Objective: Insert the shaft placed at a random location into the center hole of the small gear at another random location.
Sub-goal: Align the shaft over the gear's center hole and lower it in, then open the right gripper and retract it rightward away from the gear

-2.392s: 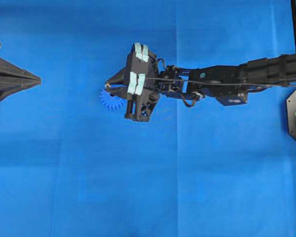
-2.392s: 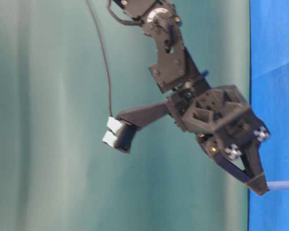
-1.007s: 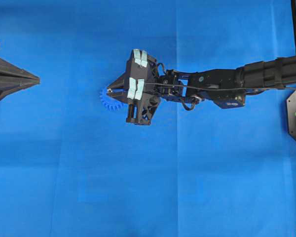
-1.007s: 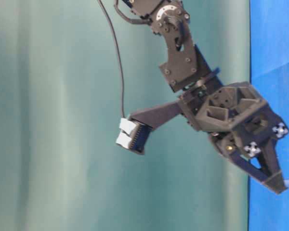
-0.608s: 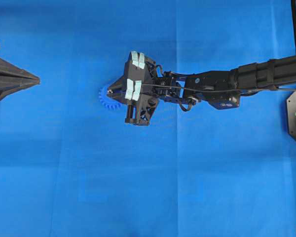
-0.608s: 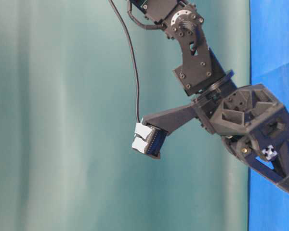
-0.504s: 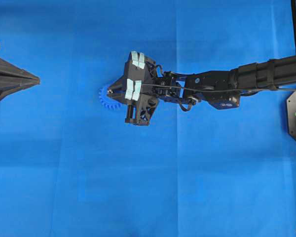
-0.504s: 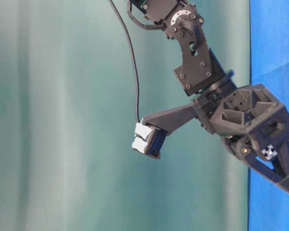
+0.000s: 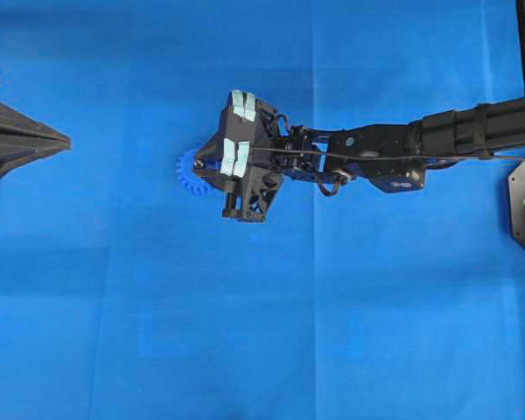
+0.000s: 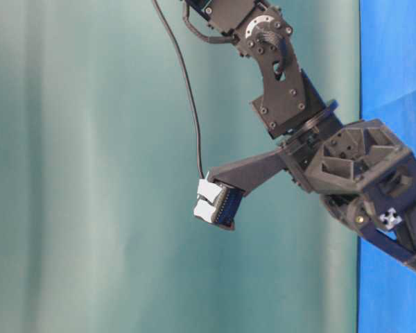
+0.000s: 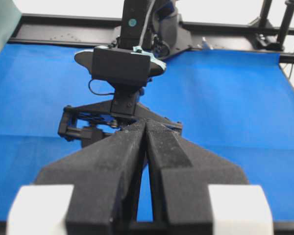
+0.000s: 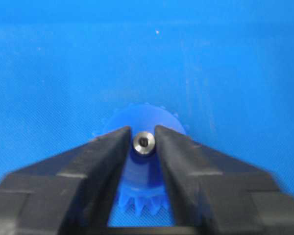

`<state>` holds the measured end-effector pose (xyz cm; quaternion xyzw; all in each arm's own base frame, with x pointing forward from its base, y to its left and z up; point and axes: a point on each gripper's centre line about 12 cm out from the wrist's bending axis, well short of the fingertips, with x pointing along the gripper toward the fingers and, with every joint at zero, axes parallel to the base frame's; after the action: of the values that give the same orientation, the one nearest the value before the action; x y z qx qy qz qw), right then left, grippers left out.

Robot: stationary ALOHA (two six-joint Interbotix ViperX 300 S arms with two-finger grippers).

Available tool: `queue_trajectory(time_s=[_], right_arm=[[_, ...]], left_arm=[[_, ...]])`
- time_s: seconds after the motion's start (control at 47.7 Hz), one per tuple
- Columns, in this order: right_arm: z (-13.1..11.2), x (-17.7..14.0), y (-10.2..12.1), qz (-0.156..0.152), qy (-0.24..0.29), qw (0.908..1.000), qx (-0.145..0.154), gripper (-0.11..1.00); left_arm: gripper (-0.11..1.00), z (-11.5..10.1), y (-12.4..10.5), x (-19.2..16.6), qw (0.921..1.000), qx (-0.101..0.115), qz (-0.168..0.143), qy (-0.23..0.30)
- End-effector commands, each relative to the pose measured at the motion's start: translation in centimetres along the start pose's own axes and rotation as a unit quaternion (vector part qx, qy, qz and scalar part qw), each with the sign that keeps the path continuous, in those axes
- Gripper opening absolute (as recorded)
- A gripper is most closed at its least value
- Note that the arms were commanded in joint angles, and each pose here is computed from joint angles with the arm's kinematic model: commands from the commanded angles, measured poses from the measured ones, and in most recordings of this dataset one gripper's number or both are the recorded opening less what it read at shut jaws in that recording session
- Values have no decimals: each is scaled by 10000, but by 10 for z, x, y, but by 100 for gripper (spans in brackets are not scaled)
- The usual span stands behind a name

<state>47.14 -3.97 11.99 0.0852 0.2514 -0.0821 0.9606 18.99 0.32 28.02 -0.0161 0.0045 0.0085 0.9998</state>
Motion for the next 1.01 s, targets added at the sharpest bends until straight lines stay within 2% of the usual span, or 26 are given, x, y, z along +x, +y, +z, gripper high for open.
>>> queue_trajectory(time_s=[0.0,0.105,0.168,0.65,0.986], right_arm=[[19,-6,4,43,-201,9998,62,45],[28,-13,5,67,-237,9997,76,74],[34,-19,7,96,-250,9996,77,83],[84,-77,17,282,-603,9978,32,79],[96,-111,18,355,-719,9968,27,79]], left_arm=[[0,5,0,1,10000,8,4,-62],[0,5,0,1,10000,8,4,-69],[0,5,0,1,10000,8,4,-69],[0,5,0,1,10000,0,4,-69],[0,5,0,1,10000,0,4,-62]])
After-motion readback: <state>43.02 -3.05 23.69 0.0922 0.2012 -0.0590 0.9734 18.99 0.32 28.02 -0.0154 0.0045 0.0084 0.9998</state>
